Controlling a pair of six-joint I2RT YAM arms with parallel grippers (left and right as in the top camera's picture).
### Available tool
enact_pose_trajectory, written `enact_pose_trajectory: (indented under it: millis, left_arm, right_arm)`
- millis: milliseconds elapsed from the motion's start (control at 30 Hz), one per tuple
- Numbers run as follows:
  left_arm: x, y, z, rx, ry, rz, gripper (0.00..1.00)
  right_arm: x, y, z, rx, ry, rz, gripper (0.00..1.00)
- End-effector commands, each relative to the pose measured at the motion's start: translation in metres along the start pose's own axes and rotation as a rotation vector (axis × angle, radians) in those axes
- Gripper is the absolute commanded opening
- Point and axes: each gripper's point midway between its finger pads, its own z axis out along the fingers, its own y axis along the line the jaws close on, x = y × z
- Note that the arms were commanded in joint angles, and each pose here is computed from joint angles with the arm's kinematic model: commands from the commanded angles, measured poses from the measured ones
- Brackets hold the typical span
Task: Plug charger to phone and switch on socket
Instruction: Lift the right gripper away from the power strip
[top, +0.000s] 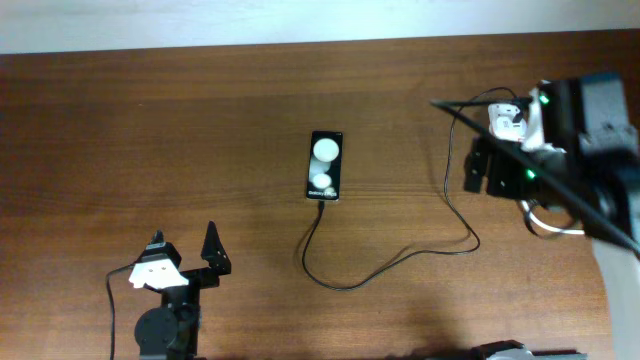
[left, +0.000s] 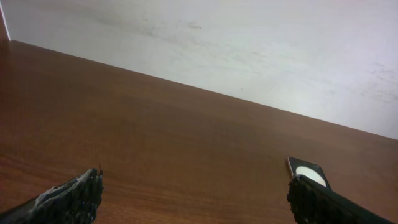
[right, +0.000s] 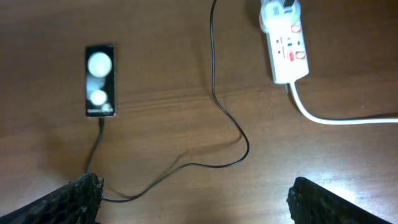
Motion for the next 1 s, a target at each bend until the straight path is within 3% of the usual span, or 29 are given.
enact_pose_trajectory:
  millis: [0,200,667,767,967]
  left_arm:
    - [0.001,0.0,0.0,0.004,0.001,0.005,0.99]
    - [0.001,0.0,0.0,0.005,0.001,0.005,0.99]
    - [0.001,0.0,0.0,0.005,0.001,0.005,0.99]
    - [0.001,0.0,0.0,0.005,0.001,0.005,0.99]
    - [0.001,0.0,0.0,0.005,0.001,0.005,0.99]
  right_arm:
    - [0.009,-0.019,-0.046,0.022,-0.153,0.01,0.99]
    - [0.033,-0.032,-0.102,-0.023,-0.334,0.029,0.99]
    - [0.028,-0.031,-0.101,-0.027,-0.345,0.03,0.99]
    - [0.061,-0.042,-0.095,0.018,-0.226,0.003,0.99]
    - [0.092,-0.053,-0.134,-0.036,-0.375,0.018,0.99]
